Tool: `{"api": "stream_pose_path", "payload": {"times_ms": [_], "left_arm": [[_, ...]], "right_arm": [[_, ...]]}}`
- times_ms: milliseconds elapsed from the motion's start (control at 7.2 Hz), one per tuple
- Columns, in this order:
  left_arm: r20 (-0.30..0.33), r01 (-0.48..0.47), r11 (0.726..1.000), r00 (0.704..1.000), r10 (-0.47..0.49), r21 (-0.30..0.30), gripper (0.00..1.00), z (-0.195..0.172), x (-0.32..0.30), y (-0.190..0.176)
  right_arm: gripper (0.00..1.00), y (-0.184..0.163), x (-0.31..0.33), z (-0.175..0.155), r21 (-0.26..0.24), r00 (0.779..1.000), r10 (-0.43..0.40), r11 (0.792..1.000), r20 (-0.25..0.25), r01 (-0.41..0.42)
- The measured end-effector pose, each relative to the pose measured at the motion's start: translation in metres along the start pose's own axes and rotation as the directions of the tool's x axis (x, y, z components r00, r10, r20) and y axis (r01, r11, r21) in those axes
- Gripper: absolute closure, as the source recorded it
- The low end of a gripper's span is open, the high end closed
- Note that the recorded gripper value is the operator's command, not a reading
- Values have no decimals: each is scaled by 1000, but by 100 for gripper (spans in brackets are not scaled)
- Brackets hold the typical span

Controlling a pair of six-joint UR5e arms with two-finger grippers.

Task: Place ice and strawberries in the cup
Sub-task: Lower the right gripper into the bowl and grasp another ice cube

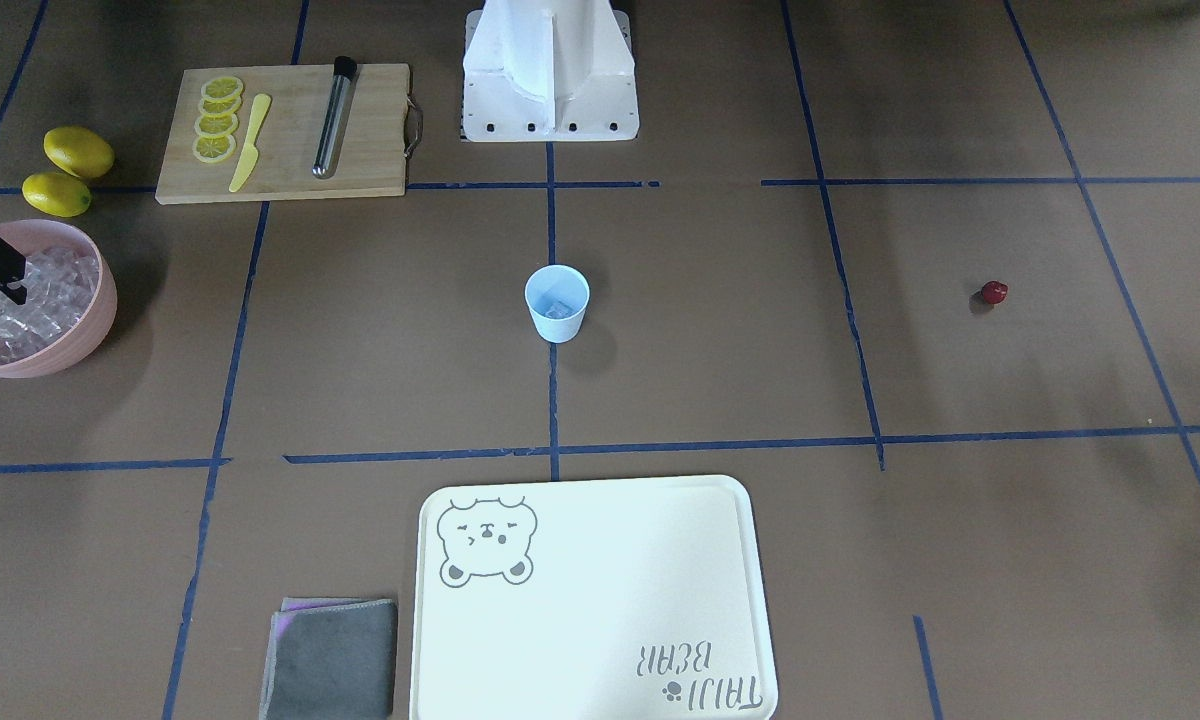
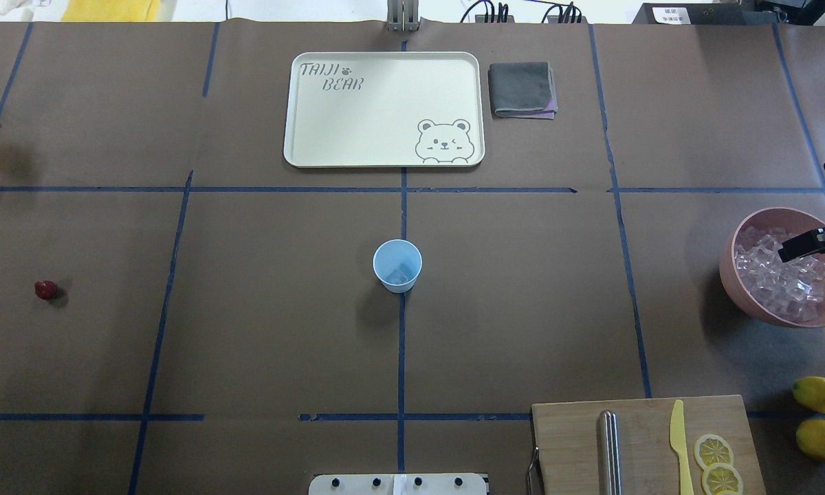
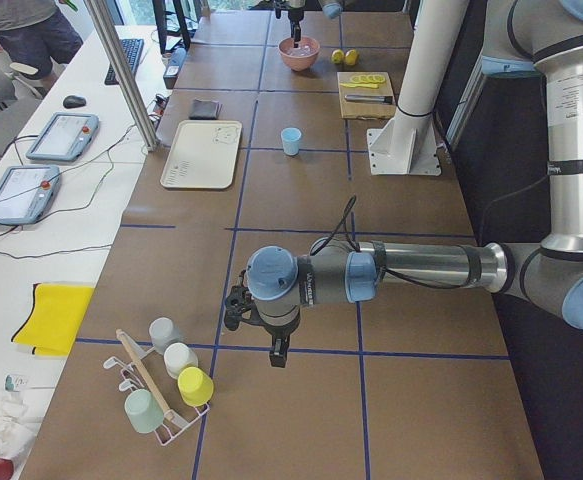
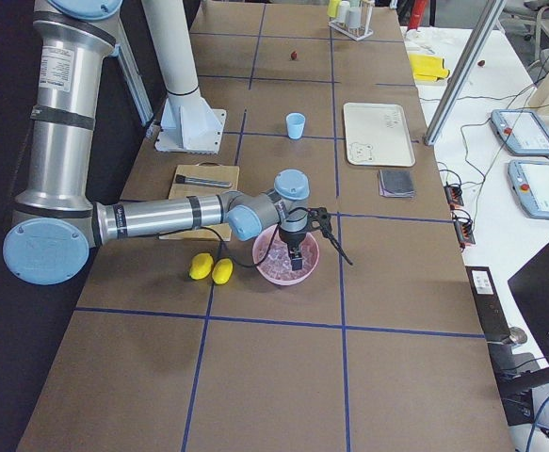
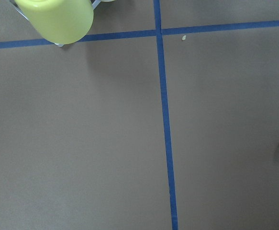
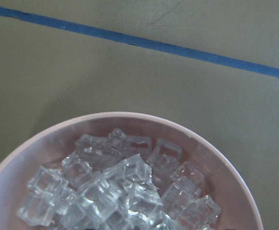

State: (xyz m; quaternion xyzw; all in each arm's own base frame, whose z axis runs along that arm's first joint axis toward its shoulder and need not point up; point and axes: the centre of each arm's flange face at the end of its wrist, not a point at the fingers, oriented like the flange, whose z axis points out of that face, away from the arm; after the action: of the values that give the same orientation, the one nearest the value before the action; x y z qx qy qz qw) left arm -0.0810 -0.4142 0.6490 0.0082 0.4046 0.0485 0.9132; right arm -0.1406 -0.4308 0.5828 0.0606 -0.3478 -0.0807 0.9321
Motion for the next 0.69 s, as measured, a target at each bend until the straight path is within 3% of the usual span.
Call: {"api": "stream_pose_path", "payload": {"times_ms": [695], "left_arm": [[0, -1, 1000, 1000, 1, 1, 0, 0, 0, 0]], "right_arm": [[22, 4, -3, 12, -25, 1000, -10, 1000, -3, 10]]}}
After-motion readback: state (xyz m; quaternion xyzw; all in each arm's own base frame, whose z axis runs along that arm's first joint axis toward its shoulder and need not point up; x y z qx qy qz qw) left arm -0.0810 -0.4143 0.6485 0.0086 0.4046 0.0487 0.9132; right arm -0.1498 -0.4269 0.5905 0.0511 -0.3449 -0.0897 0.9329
